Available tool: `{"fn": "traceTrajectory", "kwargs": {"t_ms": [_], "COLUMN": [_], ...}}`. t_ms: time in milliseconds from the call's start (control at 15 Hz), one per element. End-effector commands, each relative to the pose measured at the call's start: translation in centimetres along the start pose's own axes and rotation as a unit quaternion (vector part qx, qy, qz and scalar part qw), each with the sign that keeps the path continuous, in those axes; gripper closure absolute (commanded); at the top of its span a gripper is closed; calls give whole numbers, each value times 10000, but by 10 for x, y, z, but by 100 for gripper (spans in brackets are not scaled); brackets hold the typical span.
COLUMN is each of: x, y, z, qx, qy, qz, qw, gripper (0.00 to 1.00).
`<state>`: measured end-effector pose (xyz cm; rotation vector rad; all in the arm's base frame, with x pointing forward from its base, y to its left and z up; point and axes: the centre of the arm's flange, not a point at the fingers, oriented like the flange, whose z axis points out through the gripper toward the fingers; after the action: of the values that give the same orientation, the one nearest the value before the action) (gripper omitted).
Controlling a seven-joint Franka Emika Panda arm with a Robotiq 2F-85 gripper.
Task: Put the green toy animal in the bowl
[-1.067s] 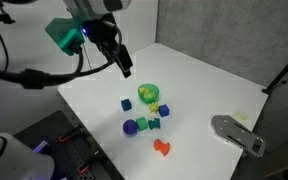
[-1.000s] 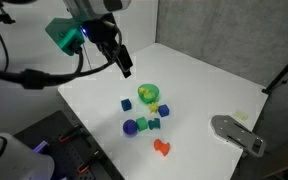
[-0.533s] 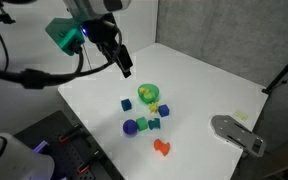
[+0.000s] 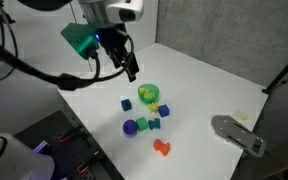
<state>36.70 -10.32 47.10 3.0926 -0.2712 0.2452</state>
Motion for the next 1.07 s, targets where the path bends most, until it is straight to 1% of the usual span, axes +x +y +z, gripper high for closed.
{"fn": "traceTrajectory", "kwargs": {"t_ms": [0, 133, 333, 467, 733, 1000], "x": [37, 46, 60, 69, 79, 80], "y": [15, 22, 27, 29, 32, 35], "z": [35, 61, 102, 131, 188, 250], "qx": [207, 296, 271, 149, 100, -90], "qy": [-291, -448, -571, -629, -726, -1026], "qz": [283, 423, 587, 681, 791, 958], "qw": [9990, 9977, 9963, 9956, 9942, 9901], "gripper": [0, 0, 0, 0, 0, 0]}}
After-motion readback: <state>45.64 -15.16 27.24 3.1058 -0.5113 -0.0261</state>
